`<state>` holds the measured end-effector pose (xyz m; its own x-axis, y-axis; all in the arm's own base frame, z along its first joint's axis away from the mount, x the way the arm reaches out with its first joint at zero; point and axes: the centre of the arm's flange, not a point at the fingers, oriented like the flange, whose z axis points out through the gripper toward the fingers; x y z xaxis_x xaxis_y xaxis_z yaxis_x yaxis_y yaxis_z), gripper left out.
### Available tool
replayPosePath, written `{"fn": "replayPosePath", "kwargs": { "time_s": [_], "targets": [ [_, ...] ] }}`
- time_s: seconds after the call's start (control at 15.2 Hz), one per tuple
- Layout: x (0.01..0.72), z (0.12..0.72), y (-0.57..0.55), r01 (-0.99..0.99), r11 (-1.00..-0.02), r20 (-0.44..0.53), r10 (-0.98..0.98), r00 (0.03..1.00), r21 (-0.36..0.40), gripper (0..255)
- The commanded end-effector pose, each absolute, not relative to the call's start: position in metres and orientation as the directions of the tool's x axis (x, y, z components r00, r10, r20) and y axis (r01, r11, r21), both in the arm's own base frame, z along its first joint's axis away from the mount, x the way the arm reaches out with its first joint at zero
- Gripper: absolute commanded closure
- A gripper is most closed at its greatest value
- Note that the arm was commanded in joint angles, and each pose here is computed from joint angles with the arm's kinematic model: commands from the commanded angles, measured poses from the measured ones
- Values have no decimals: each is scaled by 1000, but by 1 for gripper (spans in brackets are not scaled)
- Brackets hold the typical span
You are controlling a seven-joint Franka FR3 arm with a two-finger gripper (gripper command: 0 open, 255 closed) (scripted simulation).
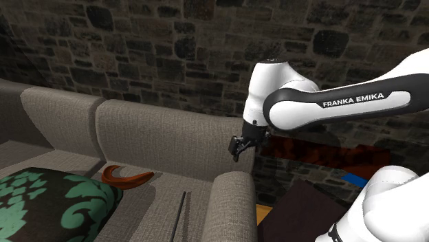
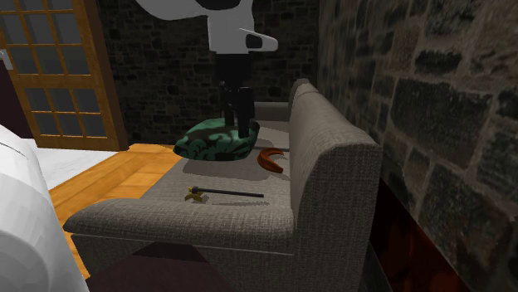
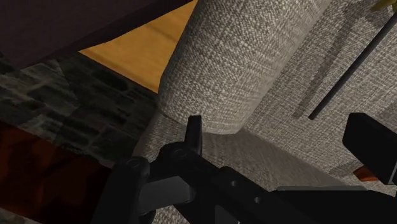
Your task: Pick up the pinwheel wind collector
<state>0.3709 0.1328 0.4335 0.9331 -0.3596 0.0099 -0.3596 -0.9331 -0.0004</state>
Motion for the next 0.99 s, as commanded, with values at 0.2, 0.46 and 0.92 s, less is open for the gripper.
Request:
{"fn": "replayPosePath", "kwargs": {
  "time_s": [0.2,0.46,0.92],
  "targets": [
    [390,384,167,-430,-903,-27,-429,903,-16,0],
    [407,343,195,-482,-876,-58,-480,875,-25,0],
    [438,273,243,-571,-820,-114,-564,818,-37,0]
  ]
}}
